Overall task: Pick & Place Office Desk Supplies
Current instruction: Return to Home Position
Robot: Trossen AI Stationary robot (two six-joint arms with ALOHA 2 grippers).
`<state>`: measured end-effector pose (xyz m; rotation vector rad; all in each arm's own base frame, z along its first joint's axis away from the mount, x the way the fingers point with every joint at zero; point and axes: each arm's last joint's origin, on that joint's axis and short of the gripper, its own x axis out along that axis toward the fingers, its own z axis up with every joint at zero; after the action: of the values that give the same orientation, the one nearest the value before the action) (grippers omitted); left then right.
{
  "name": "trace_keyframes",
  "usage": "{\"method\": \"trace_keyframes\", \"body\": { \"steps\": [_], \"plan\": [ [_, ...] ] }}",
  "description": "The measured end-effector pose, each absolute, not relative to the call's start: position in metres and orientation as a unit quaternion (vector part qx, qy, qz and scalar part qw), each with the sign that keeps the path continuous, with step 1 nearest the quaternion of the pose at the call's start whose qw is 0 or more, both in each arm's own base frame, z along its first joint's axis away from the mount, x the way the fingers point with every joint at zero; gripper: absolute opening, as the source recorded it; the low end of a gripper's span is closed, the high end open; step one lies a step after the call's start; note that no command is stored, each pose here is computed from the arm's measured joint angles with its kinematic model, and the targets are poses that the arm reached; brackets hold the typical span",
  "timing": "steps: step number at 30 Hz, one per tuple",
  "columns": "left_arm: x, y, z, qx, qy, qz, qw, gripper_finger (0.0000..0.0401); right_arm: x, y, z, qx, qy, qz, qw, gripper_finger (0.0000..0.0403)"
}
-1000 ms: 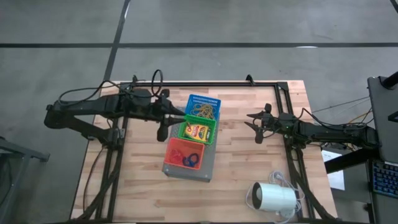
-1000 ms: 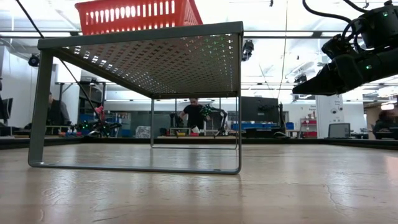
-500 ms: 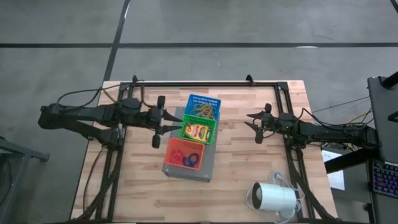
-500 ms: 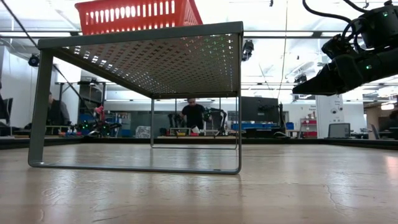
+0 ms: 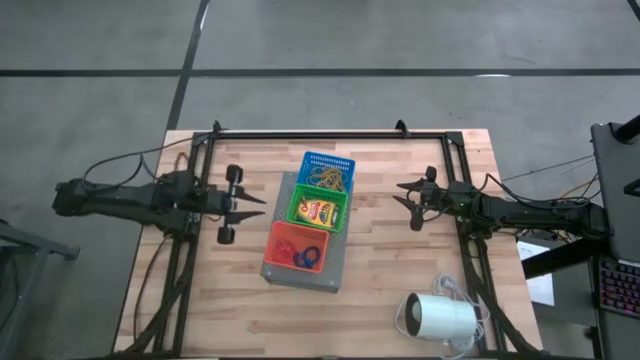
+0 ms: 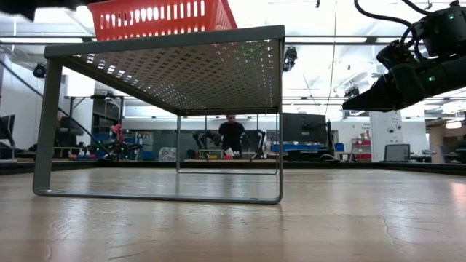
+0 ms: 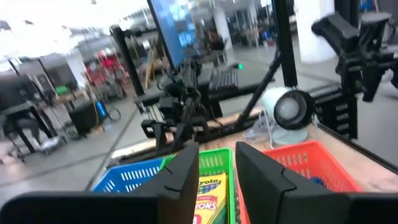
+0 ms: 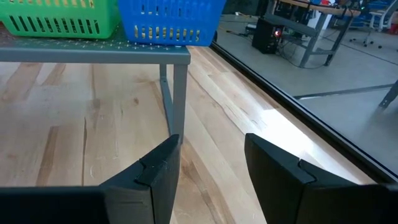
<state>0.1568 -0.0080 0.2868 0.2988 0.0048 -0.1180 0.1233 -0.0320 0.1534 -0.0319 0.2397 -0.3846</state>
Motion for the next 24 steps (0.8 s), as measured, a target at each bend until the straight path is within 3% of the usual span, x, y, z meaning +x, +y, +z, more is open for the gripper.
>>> {"method": "trace_keyframes", "body": {
  "steps": [5,16,24],
  "plan": [
    [0.136,-0.007,0.258,0.163,-0.060,-0.049,0.984,0.0109,0.123,-0.032,0.153,-0.016,0.119,-0.191,0.974,0.0178],
    [0.102,-0.006,0.183,0.237,-0.100,-0.034,0.966,0.0109,0.123,-0.032,0.153,-0.016,0.119,-0.191,0.974,0.0178],
    [0.096,-0.001,0.178,0.193,-0.017,0.023,0.981,0.0109,0.123,-0.032,0.153,-0.016,0.119,-0.192,0.974,0.0178]
  ]
}}
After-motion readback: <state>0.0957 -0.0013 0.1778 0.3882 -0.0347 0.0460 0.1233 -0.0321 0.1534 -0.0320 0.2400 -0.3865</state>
